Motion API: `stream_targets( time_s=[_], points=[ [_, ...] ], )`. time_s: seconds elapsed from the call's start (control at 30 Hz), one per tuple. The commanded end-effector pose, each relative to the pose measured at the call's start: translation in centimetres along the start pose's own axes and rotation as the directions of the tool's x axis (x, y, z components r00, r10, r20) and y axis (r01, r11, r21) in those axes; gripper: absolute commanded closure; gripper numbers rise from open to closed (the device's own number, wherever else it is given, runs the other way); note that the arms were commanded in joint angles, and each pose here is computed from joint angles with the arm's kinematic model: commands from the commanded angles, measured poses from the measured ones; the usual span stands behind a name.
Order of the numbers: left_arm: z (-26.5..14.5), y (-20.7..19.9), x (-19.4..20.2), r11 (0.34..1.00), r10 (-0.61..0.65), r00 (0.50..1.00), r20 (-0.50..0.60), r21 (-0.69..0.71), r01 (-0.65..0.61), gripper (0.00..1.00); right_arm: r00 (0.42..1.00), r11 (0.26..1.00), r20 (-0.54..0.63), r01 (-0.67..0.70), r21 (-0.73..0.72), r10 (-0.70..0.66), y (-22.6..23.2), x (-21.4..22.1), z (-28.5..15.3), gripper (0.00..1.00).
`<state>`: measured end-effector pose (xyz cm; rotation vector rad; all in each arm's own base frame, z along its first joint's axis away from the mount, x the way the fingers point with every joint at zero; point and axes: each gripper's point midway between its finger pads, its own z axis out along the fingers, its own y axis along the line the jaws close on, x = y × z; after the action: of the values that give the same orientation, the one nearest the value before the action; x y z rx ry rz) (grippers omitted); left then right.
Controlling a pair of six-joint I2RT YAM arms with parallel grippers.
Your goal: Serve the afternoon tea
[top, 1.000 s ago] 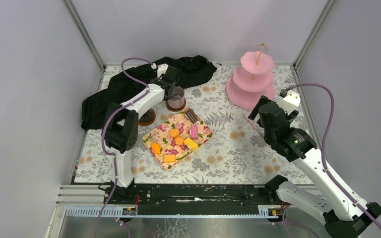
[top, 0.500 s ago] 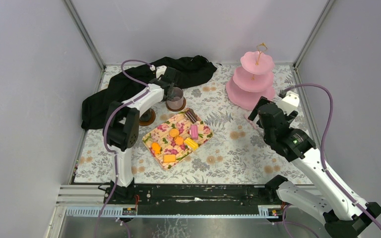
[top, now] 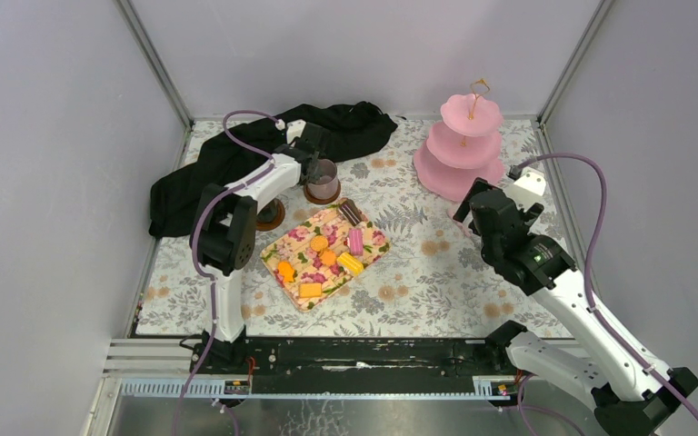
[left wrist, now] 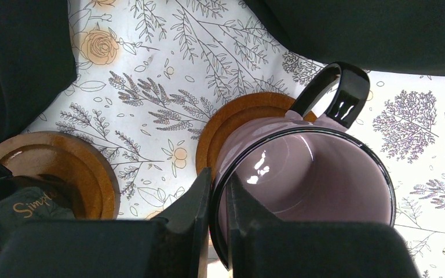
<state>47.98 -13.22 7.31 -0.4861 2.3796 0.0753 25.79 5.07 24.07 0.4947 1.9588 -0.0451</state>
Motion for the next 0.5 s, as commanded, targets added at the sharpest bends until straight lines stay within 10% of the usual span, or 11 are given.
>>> stream_targets(
  time_s=[0.0,0.33,0.47],
  points=[
    [0.45,-1.00,-2.49,0.998,-0.058,0.996,0.073,0.039,0.056,1.00,1.000,1.000,0.017,-0.022,-0.021,0.022,0.71,-0.46,0.01,0.06],
    [0.98,-0.47,-2.71,0.998,-0.058,0.996,0.071,0.019,0.057,0.96,1.000,1.000,0.017,-0.009,-0.021,0.009,0.94,-0.47,0.21,0.06],
    [1.03,-0.59,-2.60,0.998,-0.058,0.996,0.063,0.028,0.056,0.76,1.000,1.000,0.017,-0.005,-0.020,0.006,1.01,-0.49,0.29,0.06]
  ],
)
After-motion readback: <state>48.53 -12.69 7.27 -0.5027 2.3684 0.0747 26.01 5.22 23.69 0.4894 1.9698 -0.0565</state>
